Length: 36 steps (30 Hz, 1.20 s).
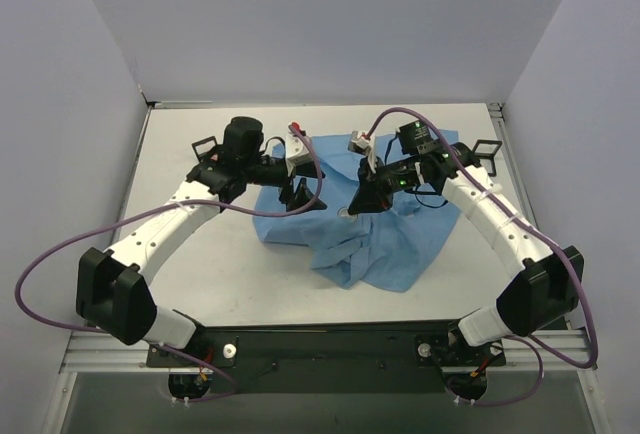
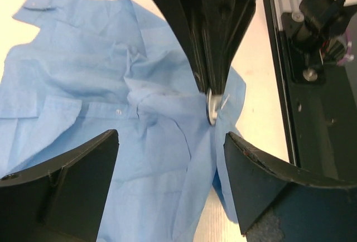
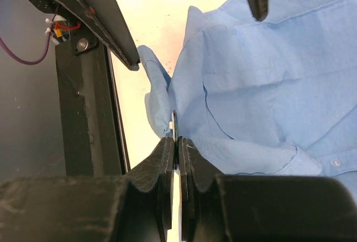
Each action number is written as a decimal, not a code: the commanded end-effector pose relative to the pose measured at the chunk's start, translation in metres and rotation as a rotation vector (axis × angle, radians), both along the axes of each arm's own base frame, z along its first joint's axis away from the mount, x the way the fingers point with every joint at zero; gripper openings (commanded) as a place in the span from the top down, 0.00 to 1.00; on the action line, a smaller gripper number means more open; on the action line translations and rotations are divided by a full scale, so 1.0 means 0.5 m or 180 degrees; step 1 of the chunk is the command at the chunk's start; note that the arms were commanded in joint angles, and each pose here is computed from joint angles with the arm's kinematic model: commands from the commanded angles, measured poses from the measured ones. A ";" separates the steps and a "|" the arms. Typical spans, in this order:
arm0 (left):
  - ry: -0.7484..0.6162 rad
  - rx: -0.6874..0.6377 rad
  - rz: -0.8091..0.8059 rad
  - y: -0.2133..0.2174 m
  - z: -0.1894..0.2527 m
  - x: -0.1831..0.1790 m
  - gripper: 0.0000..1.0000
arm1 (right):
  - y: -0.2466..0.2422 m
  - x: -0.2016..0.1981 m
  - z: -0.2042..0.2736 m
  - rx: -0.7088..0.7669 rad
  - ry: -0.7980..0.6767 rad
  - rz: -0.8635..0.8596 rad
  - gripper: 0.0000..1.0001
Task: Remove the brooch from the garment
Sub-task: Remove the brooch from the clothes.
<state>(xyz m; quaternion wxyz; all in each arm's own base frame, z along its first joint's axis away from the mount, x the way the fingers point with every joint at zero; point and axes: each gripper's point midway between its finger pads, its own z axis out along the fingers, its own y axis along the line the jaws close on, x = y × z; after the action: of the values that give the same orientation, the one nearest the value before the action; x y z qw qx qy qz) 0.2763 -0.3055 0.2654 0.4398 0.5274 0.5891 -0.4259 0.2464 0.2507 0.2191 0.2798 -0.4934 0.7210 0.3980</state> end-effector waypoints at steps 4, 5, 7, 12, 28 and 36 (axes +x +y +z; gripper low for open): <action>0.0138 0.0339 -0.0224 0.015 -0.066 -0.027 0.11 | 0.001 -0.001 0.065 0.0155 -0.0193 -0.0057 1.00; 0.0161 0.0326 -0.0257 0.011 -0.071 -0.035 0.10 | 0.002 0.001 0.064 0.0152 -0.0190 -0.0063 1.00; 0.0169 0.0289 -0.0298 0.002 -0.074 -0.044 0.10 | 0.003 0.002 0.062 0.0154 -0.0163 -0.0072 1.00; 0.0258 0.0240 -0.0442 -0.014 -0.088 -0.075 0.10 | 0.005 0.006 0.059 0.0158 -0.0157 -0.0087 1.00; 0.0492 0.0277 -0.0589 -0.047 -0.117 -0.102 0.82 | 0.004 0.009 0.050 0.0149 -0.0185 -0.0124 1.00; 0.0499 0.0260 -0.0598 -0.054 -0.117 -0.105 1.00 | 0.006 0.013 0.044 0.0155 -0.0168 -0.0139 1.00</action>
<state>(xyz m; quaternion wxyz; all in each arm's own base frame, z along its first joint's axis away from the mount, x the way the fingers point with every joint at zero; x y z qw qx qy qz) 0.2248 -0.3254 0.1961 0.3163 0.5574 0.6065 -0.4706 0.2528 0.2505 0.2266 0.2964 -0.4785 0.7300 0.3876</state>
